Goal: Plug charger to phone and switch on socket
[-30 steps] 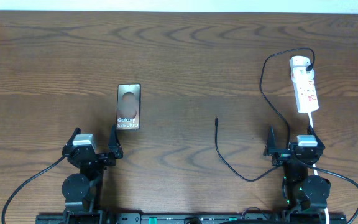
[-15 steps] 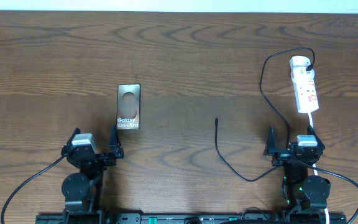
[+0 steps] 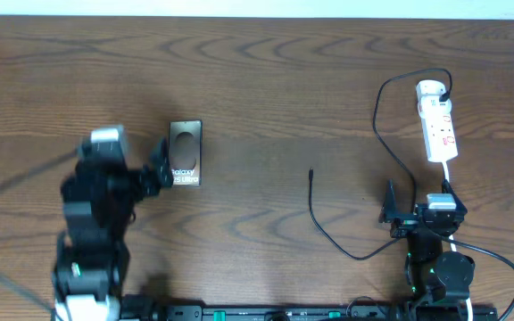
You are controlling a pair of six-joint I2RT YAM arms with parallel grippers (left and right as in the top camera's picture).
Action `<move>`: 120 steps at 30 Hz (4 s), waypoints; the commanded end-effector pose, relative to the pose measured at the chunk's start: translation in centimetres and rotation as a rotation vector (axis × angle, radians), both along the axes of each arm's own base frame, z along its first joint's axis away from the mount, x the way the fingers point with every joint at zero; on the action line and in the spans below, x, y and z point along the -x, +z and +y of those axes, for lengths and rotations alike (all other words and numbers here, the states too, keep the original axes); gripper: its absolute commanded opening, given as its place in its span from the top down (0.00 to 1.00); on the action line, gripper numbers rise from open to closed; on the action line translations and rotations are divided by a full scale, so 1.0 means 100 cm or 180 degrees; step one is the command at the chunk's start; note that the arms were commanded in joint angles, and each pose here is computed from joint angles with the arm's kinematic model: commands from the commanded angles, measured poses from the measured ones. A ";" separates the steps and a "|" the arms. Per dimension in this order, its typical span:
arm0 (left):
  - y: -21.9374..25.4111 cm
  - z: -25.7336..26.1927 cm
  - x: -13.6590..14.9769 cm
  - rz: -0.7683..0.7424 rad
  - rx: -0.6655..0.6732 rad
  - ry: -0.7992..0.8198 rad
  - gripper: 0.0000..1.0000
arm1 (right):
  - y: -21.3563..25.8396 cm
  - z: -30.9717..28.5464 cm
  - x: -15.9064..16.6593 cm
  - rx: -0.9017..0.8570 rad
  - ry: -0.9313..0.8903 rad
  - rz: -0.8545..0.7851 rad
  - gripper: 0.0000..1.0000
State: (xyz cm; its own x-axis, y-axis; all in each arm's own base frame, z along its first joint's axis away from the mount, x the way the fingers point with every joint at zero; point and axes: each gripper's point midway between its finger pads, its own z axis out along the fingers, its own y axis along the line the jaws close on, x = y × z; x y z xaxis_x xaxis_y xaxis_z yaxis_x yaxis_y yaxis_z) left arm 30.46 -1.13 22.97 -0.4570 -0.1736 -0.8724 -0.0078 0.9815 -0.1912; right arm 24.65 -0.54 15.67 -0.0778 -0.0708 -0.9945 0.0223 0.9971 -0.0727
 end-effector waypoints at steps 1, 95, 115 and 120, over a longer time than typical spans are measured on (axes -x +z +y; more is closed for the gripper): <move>0.014 -0.011 -0.029 0.0366 0.0100 -0.0171 0.02 | 0.000 0.003 0.000 0.0042 0.0029 -0.0003 0.01; -0.194 -0.027 -0.080 0.3495 -0.0219 -0.0103 0.02 | 0.000 0.003 0.000 0.0042 0.0029 -0.0003 0.01; -0.195 -0.039 -0.086 0.3394 -0.0312 -0.0242 0.02 | 0.000 0.003 0.000 0.0041 0.0029 -0.0003 0.01; -0.198 -0.039 -0.086 0.3393 -0.0312 -0.0242 0.02 | 0.000 0.003 0.000 0.0041 0.0030 -0.0003 0.01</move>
